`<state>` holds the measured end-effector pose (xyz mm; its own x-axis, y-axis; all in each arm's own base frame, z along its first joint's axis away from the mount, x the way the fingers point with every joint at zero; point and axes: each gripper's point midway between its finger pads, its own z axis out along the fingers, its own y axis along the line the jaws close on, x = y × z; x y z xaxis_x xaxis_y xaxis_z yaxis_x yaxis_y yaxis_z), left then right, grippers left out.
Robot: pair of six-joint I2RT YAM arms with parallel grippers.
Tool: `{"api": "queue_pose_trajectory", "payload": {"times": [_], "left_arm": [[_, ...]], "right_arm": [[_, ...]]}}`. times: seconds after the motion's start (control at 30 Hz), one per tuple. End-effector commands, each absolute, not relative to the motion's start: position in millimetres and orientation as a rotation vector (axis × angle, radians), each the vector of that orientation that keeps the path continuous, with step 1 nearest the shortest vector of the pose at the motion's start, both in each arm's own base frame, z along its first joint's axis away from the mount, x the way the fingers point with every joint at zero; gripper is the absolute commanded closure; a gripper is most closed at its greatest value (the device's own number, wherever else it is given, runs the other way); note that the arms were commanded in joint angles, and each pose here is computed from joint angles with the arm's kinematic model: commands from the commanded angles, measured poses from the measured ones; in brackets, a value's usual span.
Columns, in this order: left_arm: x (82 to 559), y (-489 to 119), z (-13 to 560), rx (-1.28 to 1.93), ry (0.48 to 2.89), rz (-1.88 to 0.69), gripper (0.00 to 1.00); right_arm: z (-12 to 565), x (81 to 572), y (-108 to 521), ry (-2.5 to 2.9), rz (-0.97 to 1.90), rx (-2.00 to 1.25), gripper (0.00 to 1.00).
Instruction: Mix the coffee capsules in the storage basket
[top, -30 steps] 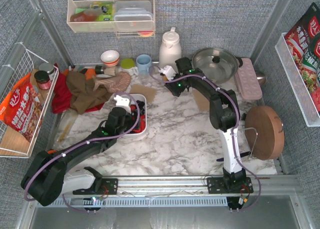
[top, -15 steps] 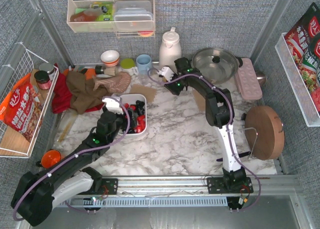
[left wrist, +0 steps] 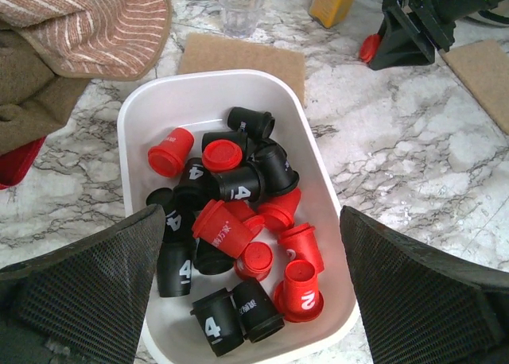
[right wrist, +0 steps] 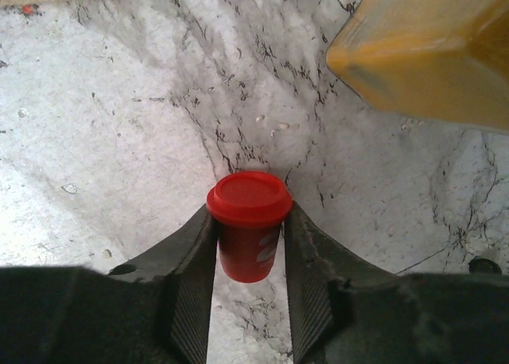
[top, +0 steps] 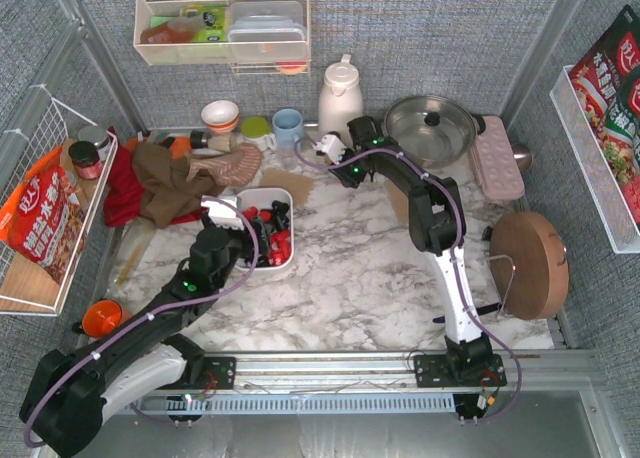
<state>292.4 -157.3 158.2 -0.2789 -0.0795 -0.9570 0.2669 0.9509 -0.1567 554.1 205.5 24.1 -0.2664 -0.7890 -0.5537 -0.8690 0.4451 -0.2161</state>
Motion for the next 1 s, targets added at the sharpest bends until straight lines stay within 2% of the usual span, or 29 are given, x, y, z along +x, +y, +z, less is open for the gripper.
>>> {"api": "queue_pose_trajectory", "payload": {"times": [0.0,0.23,0.47,0.57,0.7,0.97], "left_arm": [[298,-160,166,0.136,1.787,-0.341,0.01],[296,-173,163,0.242,1.773,-0.378,0.01],[296,-196,173,0.366,1.699,-0.457,0.01],[291,-211,186,0.482,1.578,-0.495,0.01],[271,-236,213,0.691,1.276,-0.495,0.01],[245,-288,231,0.92,1.019,-0.421,0.01]], "right_arm": [[31,547,206,2.088,0.179,-1.396,0.67],[65,539,203,2.064,0.164,-1.321,0.68],[137,509,209,1.978,0.257,-1.117,0.68],[178,484,218,1.94,0.381,-0.988,0.68],[226,444,228,1.907,0.57,-0.779,0.68],[262,360,243,1.941,0.861,-0.514,0.68]]}}
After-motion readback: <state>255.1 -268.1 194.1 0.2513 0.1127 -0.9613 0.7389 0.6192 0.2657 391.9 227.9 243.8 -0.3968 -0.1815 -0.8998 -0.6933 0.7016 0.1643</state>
